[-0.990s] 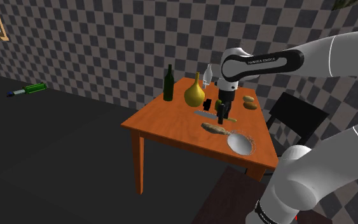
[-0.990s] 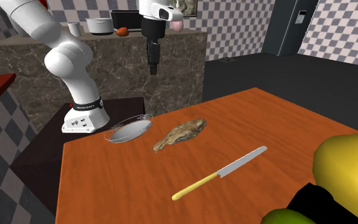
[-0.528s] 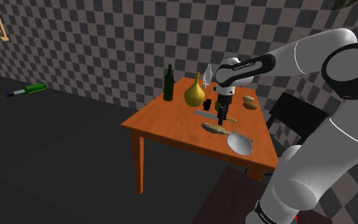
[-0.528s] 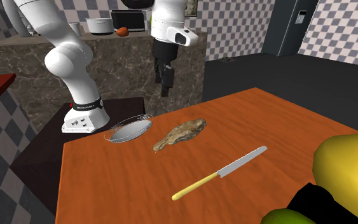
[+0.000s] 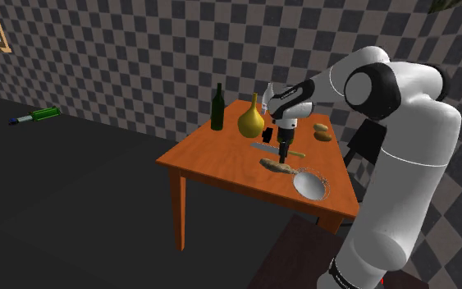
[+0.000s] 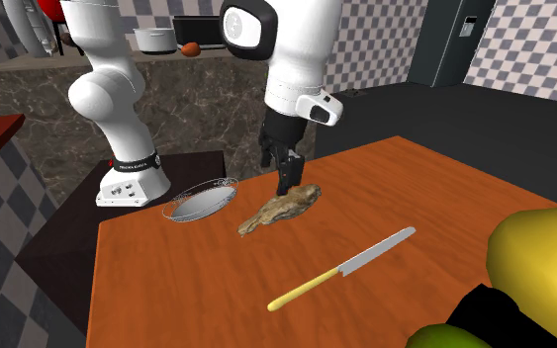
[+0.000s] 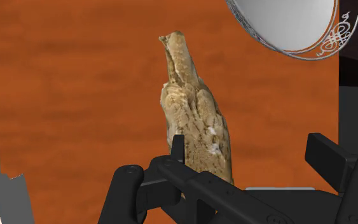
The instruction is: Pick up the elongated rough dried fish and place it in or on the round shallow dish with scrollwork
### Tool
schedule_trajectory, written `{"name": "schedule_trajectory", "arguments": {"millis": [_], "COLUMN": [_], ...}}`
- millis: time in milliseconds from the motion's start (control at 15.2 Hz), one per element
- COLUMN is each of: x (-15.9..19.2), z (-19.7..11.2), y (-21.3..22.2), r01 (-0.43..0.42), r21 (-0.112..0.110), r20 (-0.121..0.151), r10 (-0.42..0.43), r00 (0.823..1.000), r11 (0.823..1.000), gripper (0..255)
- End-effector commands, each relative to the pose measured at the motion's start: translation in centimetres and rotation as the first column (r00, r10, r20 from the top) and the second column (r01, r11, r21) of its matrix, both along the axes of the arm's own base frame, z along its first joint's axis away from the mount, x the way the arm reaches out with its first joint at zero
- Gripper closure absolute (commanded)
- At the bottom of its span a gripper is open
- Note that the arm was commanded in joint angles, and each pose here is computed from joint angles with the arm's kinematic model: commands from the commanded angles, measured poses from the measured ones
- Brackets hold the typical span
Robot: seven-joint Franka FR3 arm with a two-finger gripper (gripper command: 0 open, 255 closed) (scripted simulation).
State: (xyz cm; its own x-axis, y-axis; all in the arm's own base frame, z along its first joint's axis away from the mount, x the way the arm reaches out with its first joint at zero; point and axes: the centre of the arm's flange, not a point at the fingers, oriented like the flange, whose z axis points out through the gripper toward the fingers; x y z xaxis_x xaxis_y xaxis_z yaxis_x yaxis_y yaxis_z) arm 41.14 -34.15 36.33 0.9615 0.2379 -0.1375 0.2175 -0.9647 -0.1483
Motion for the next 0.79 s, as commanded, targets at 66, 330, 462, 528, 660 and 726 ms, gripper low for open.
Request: {"name": "schedule_trajectory", "arguments": {"millis": [66,330,462,528,660,726], "x": [1.4,1.0,0.9,0.8,0.7,0.7], "z": [-2.4,-4.5,-5.5,-6.1,-6.4,-6.4], "y": [-2.9,-2.6,-2.5,-2.4,-2.4,-2.4], "r01": [-0.035,-0.035,-0.035,-0.035,-0.035,-0.035], "r21": [0.014,0.014,0.014,0.014,0.014,0.014], "r20": [-0.003,-0.003,-0.003,-0.003,-0.003,-0.003], "r10": [0.035,0.035,0.035,0.035,0.035,0.035], "r00": [0.999,0.999,0.999,0.999,0.999,0.999], "r11": [0.999,0.999,0.999,0.999,0.999,0.999], "gripper": [0,0,0,0,0,0]}}
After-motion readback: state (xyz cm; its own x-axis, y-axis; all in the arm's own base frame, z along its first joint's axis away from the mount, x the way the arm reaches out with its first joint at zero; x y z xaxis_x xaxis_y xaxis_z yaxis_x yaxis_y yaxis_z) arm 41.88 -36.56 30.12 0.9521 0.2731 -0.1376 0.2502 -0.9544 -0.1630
